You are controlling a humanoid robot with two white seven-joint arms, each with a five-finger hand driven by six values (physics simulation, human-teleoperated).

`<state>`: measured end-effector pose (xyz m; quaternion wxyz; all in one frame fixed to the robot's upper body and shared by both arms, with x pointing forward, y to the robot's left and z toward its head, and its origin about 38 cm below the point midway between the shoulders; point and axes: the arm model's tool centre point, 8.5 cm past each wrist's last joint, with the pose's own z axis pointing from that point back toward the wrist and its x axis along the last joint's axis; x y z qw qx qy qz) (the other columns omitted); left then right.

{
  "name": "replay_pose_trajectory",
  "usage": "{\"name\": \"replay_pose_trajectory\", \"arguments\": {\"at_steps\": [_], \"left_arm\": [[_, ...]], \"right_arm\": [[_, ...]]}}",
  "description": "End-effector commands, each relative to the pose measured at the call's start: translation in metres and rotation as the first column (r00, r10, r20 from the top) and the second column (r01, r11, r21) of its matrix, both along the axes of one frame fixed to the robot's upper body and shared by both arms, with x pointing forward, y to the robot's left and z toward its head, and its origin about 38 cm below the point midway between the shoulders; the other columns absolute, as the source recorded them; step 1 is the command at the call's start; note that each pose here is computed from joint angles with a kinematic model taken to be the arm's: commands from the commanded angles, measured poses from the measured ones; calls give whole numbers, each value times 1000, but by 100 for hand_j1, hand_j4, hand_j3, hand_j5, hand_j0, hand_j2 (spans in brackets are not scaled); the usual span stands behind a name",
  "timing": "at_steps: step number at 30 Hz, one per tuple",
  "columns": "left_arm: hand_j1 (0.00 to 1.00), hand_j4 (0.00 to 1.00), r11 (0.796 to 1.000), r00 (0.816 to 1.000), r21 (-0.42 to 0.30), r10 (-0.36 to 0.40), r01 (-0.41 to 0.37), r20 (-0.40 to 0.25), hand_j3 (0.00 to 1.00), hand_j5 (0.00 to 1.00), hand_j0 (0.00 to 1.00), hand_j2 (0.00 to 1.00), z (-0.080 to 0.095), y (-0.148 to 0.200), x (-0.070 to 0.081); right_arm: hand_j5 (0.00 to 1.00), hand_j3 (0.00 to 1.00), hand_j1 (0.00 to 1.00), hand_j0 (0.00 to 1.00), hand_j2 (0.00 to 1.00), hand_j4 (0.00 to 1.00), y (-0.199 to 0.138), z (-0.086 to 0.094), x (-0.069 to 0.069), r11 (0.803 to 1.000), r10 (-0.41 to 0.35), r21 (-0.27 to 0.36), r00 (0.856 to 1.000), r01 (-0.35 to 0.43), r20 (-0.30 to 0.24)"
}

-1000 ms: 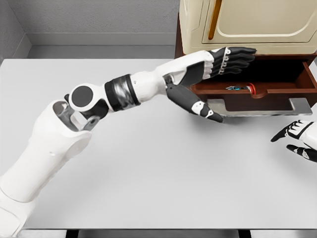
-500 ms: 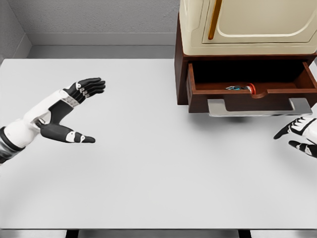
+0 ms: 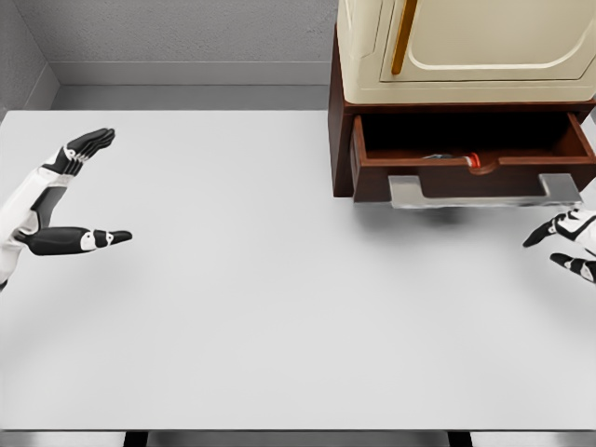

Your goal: Put the switch into the drawer with left arm, and close the drawer with right arm

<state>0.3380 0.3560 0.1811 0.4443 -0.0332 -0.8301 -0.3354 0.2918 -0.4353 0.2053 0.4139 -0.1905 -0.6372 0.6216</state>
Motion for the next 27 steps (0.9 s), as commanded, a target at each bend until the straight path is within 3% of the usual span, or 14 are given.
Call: {"name": "replay_pose_trajectory", "arguments": {"at_steps": [1,11,16,22,27], "left_arm": [[100,100,1000,1000,-7,9,-9,-7,100,100,100,100,-3,2,0],[100,100,1000,1000,-14,9,-9,-8,100,100,100,100,-4,1,0],[100,100,1000,1000,-14,8,-8,-8,100,100,100,100,-4,0,0],[100,100,1000,1000,-16,8,-8,-6,100,100,100,100,-4,0,1],[100,100,1000,1000,-17,10,-11,-10,100,100,100,100,-5,1,2]], "right_arm": [[58,58,58,58,58,58,1,4,1,999,-12,46,1000,12,8],[58,58,58,58,58,58,9,11,2,999,14,51,1000,-15,18],[58,58,58,58,58,58,24,18,0,996,62,60,998,-63,31],[58,58,58,58,58,58,27,29,8,995,64,71,995,-70,78],[58,58,58,58,58,58,28,30,9,995,65,74,994,-71,87]]}}
